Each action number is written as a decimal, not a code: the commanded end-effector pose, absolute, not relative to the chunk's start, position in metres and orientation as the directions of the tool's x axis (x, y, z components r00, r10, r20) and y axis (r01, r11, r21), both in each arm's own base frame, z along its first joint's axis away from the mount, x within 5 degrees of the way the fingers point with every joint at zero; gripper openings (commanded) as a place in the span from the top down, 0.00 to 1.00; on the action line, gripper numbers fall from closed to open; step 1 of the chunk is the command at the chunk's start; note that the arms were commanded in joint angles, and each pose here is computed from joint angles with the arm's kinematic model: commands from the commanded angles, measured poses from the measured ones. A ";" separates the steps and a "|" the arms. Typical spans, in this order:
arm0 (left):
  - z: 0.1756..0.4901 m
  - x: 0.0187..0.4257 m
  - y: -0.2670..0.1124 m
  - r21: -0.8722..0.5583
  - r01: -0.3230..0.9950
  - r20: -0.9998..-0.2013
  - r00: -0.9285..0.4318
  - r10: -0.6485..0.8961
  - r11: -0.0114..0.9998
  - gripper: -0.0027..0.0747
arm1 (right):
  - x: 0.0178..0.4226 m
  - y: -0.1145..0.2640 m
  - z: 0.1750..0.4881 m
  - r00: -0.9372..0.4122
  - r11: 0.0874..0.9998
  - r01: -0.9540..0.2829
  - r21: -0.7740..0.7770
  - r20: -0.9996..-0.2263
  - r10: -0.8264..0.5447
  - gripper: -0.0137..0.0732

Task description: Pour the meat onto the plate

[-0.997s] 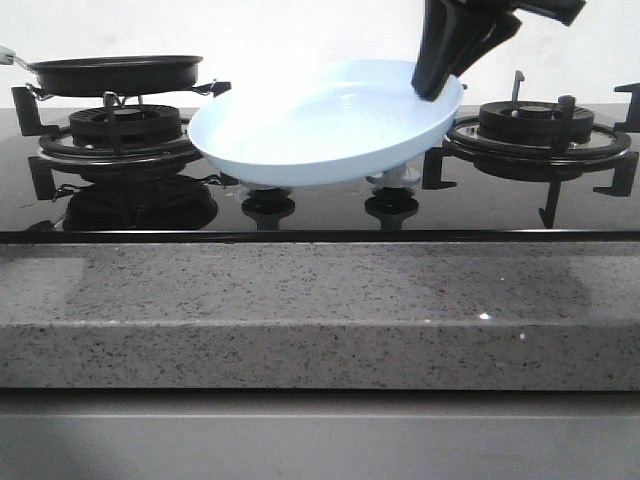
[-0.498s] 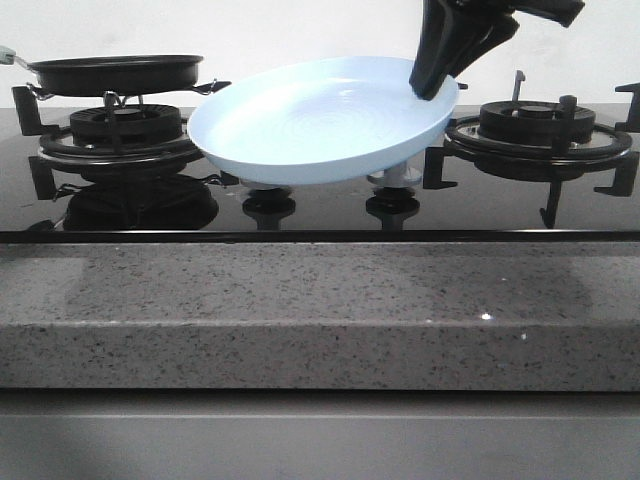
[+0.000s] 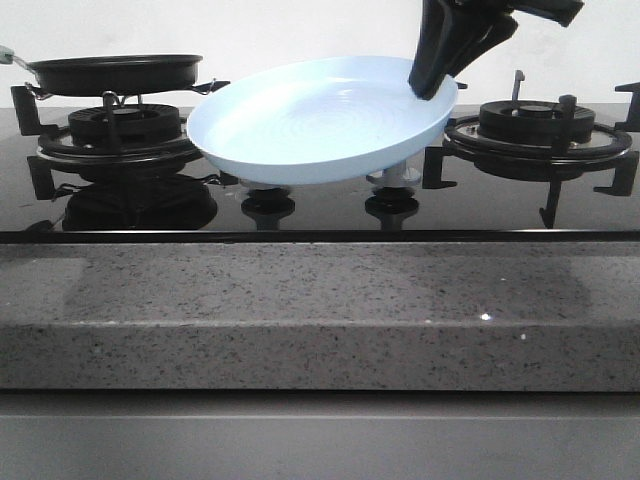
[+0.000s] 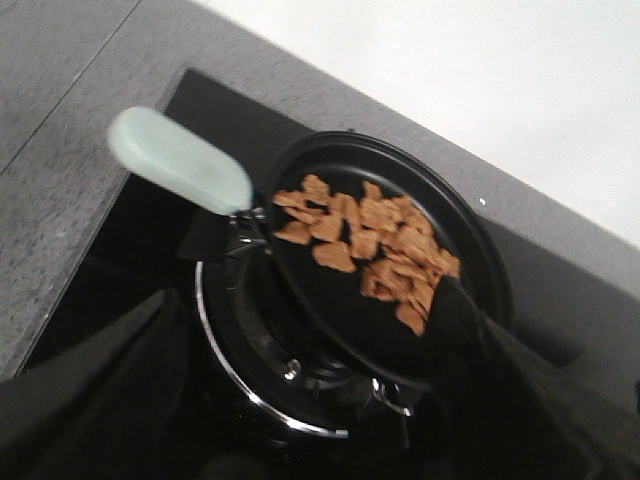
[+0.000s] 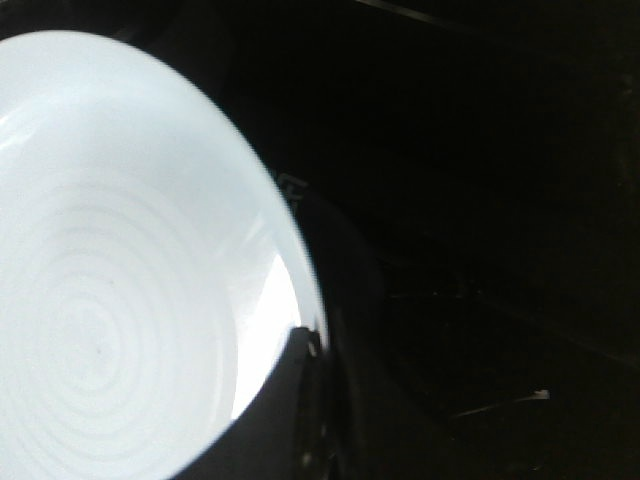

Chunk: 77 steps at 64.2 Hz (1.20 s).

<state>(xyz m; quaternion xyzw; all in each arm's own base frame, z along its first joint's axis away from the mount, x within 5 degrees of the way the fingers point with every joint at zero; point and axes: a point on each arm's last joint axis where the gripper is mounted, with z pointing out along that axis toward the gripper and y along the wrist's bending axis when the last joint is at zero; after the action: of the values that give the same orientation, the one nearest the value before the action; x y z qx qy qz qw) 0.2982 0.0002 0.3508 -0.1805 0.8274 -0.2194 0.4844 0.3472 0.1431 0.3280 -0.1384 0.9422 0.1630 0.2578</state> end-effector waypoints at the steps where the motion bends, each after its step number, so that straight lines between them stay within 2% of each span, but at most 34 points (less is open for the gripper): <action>1: 0.368 0.304 0.017 -0.642 -0.118 -0.672 -0.390 -0.630 0.758 0.33 | 0.341 0.141 0.358 -0.764 0.898 -0.365 0.244 -0.629 -0.140 0.91; 8: 0.357 0.314 0.041 -0.727 -0.159 -0.574 -0.395 -0.718 0.668 0.33 | 0.341 0.141 0.358 -0.764 0.898 -0.365 0.244 -0.629 -0.140 0.91; 18: 0.341 0.331 0.055 -0.848 -0.100 -0.439 -0.418 -0.795 0.520 0.33 | 0.341 0.141 0.358 -0.764 0.898 -0.365 0.244 -0.629 -0.140 0.91; 28: 0.326 0.351 0.061 -0.902 -0.068 -0.356 -0.442 -0.824 0.426 0.33 | 0.341 0.141 0.358 -0.764 0.898 -0.365 0.244 -0.629 -0.140 0.91; 36: 0.323 0.368 0.063 -0.914 -0.041 -0.336 -0.480 -0.811 0.403 0.33 | 0.341 0.141 0.358 -0.764 0.898 -0.365 0.244 -0.629 -0.140 0.91; 52: 0.328 0.395 0.059 -0.915 0.007 -0.351 -0.504 -0.789 0.402 0.33 | 0.341 0.141 0.358 -0.764 0.898 -0.365 0.244 -0.629 -0.140 0.91; 71: 0.312 0.409 0.048 -0.923 -0.012 -0.316 -0.545 -0.776 0.385 0.33 | 0.341 0.141 0.358 -0.764 0.898 -0.365 0.244 -0.629 -0.140 0.91; 77: 0.310 0.410 0.048 -0.924 -0.015 -0.311 -0.550 -0.775 0.382 0.41 | 0.341 0.141 0.358 -0.764 0.898 -0.365 0.244 -0.629 -0.140 0.91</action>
<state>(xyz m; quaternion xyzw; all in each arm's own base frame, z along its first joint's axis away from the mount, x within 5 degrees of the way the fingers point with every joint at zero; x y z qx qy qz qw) 0.4136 0.0534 0.2761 -0.2875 0.7601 -0.4553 0.3638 0.3472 0.1431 0.3280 -0.1384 0.9422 0.1630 0.2578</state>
